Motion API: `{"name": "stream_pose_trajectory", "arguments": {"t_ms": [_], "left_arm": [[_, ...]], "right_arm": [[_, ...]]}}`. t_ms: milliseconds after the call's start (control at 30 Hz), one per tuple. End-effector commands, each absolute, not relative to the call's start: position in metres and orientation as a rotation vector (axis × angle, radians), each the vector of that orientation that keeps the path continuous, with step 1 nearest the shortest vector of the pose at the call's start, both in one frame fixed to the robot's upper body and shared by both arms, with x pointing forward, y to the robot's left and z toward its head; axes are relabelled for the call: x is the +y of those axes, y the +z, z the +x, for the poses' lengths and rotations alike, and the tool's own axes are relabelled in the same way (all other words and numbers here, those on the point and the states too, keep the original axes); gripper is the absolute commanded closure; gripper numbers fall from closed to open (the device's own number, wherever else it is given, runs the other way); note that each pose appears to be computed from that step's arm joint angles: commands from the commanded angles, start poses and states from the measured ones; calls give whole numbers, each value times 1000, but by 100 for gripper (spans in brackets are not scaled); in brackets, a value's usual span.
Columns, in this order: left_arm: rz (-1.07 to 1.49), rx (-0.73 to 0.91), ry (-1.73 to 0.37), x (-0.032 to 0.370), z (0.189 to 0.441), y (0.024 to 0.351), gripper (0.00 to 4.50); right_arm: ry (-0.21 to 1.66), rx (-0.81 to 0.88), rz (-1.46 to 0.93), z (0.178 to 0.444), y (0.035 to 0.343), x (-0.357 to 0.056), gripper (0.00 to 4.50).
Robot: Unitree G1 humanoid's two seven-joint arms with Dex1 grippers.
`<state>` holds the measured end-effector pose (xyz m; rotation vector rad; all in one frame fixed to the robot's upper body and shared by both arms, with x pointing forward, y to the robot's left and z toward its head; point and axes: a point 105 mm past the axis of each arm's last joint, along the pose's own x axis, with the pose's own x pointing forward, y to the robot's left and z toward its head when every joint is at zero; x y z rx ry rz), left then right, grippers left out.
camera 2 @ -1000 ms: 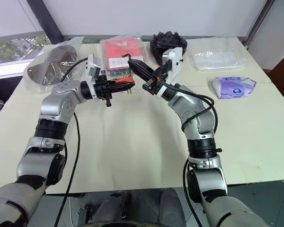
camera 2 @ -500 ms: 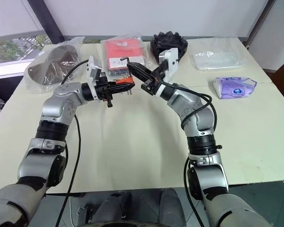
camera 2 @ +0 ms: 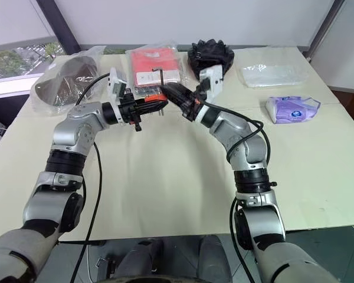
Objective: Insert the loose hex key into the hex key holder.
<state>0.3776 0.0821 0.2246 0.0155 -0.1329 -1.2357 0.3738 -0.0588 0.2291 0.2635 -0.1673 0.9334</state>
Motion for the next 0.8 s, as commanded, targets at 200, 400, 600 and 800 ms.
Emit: {"name": "stream_pose_trajectory", "arguments": {"t_ms": [200, 400, 600, 800], "left_arm": [[126, -216, -1257, 82, 372, 235, 450], [118, -179, -1239, 82, 374, 222, 450], [147, -183, -1237, 80, 374, 220, 450], [97, -171, -1261, 78, 372, 220, 450]], "right_arm": [[871, -264, 240, 376, 254, -68, 7], [1055, -262, 200, 348, 261, -59, 7], [1129, -227, 162, 334, 259, -55, 7], [1144, -186, 134, 331, 250, -51, 7]]}}
